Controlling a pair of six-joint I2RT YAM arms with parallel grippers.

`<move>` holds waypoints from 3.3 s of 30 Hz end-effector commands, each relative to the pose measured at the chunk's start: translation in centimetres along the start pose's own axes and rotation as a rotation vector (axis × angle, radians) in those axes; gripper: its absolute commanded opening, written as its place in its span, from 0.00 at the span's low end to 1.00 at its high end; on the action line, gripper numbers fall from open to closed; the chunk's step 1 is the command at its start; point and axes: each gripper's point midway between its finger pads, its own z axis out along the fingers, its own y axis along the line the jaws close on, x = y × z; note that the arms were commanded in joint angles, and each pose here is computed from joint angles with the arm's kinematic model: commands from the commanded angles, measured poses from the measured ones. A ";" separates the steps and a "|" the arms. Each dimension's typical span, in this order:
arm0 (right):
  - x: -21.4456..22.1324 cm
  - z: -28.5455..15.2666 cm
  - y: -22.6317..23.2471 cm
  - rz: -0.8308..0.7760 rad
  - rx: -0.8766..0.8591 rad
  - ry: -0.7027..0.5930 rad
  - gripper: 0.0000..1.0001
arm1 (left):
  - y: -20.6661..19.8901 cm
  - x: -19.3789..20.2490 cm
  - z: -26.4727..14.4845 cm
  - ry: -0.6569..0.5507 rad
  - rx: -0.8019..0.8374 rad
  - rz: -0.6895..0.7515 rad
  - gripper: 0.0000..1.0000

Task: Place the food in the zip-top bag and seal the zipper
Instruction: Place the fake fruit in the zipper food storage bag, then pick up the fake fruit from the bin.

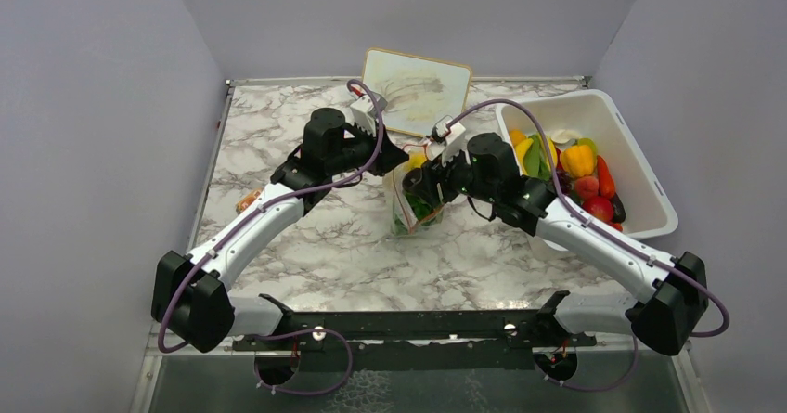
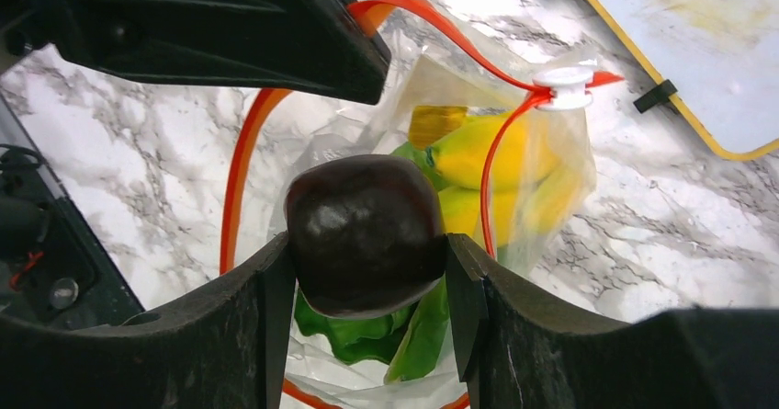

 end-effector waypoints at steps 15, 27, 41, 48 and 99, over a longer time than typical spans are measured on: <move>1.0 1.1 -0.3 -0.042 0.094 0.048 0.39 | -2.3 -2.1 -0.8 -0.041 0.094 0.020 0.00; 1.1 3.3 -1.3 0.047 0.141 -0.124 0.41 | -3.0 -2.1 -1.1 -0.079 0.127 -0.026 0.00; 0.5 2.3 -1.5 0.055 0.171 -0.063 0.62 | -2.9 -2.6 -1.3 -0.083 0.099 -0.020 0.00; -0.8 0.9 0.4 0.036 0.072 -0.085 0.82 | -1.4 -2.4 -1.5 -0.075 0.018 0.023 0.00; 3.6 -8.6 -34.4 0.931 0.985 -0.215 0.43 | 0.1 1.5 -4.0 -0.034 -0.024 0.244 0.00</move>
